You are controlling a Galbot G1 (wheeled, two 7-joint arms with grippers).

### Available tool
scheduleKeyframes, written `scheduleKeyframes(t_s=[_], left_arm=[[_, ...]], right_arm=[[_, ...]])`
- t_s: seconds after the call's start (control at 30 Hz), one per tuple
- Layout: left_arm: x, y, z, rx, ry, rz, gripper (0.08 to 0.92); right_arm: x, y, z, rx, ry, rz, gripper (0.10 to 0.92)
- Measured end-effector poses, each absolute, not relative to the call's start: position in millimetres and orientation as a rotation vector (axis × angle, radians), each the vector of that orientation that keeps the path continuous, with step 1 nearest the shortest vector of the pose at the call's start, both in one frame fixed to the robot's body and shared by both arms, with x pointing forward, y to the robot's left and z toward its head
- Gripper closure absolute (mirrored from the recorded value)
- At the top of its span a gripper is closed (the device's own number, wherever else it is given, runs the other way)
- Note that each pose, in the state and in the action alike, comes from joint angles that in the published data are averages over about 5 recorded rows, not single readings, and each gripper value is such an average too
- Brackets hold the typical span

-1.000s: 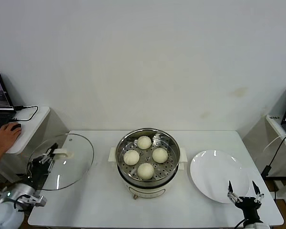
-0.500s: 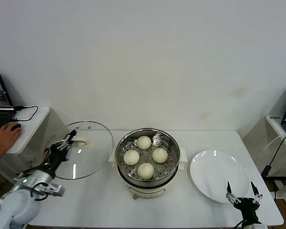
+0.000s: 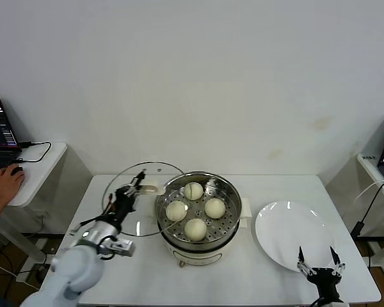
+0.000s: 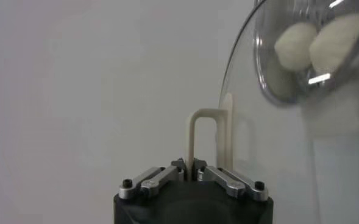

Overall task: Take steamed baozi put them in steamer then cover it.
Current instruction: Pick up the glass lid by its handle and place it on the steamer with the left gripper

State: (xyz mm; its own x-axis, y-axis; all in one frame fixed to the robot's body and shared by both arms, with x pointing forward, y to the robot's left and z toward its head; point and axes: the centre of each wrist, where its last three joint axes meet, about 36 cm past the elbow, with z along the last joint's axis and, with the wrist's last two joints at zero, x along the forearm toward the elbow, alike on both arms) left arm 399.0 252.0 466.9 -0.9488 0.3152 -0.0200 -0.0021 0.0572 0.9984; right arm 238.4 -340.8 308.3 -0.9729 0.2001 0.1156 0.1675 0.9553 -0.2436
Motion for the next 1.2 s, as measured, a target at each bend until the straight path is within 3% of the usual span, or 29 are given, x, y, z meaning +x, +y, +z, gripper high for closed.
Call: scheduleKeyframes(t_s=[0.57,1.2], left_arm=[[416.8,160.9,453.5,0.407,2.089,1.974,0.849],[413.9,116.6,439.8,0.452,2.062,1.971,0.849]], right_arm=[[239.3,-332.6,297.5,-0.256,-2.948,0.384,0.200],[238.8,-333.6,294.5,-0.254,-2.942,0.404,0.200]])
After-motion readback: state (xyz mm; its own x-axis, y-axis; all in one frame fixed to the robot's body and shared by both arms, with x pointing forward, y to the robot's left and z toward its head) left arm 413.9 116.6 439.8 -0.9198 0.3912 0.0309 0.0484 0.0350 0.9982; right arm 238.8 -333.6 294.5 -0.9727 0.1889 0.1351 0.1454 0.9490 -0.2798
